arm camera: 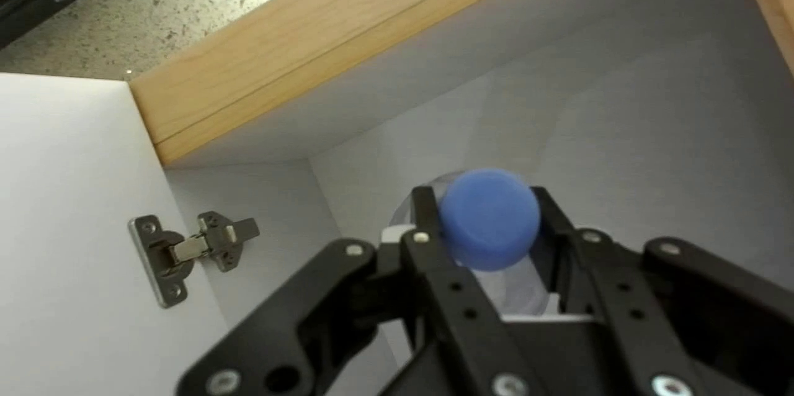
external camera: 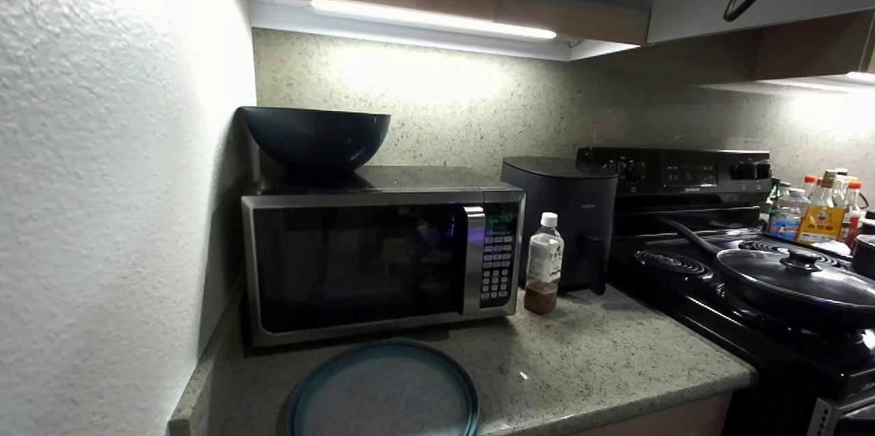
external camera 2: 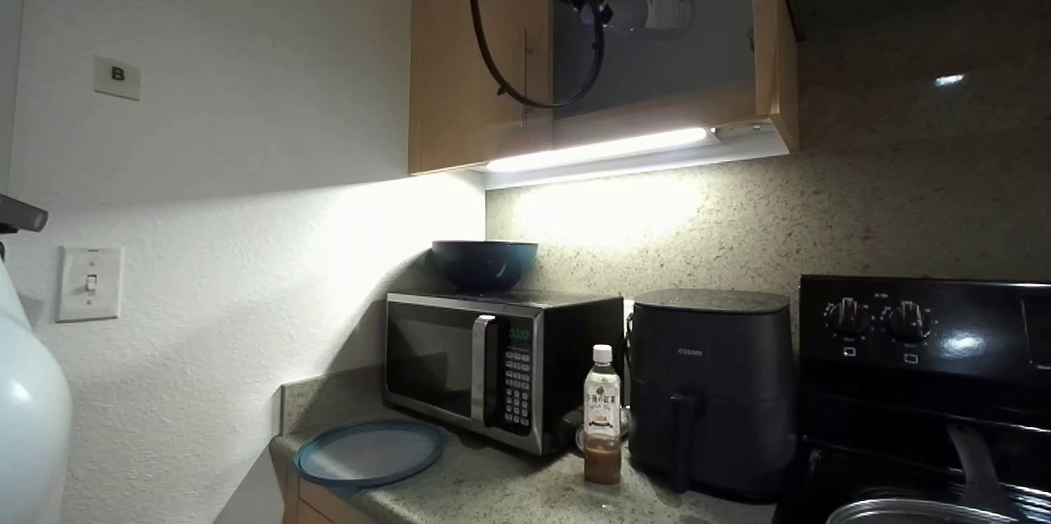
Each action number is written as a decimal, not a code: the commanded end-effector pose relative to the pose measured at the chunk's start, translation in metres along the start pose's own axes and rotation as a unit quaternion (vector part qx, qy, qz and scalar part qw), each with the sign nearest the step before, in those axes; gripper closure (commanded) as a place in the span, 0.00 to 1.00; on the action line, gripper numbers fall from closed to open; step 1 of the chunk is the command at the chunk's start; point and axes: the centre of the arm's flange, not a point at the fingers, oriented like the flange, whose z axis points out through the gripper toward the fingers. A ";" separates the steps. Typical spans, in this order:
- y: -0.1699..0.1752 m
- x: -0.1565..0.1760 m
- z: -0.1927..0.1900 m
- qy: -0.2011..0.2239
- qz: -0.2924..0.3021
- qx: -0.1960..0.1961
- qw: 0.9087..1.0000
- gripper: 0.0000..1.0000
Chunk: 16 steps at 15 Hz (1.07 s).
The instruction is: Remove the bottle from the open cabinet, put it on the counter, put it back in the cabinet and then put it back on the counter
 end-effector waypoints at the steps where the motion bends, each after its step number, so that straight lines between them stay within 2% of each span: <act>1: 0.003 -0.001 -0.005 0.001 0.000 -0.002 1.000 0.62; 4: 0.005 -0.005 -0.007 -0.001 -0.001 -0.004 1.000 0.62; 5: 0.006 -0.005 -0.007 -0.001 -0.002 -0.005 1.000 0.87; 8: -0.001 -0.029 -0.014 -0.070 -0.034 0.022 0.997 0.87; 12: -0.008 -0.063 -0.024 -0.168 -0.031 0.046 0.984 0.87; 15: -0.010 -0.076 -0.044 -0.200 -0.026 0.049 0.978 0.87; 16: -0.011 -0.076 -0.052 -0.190 -0.024 0.047 0.980 0.87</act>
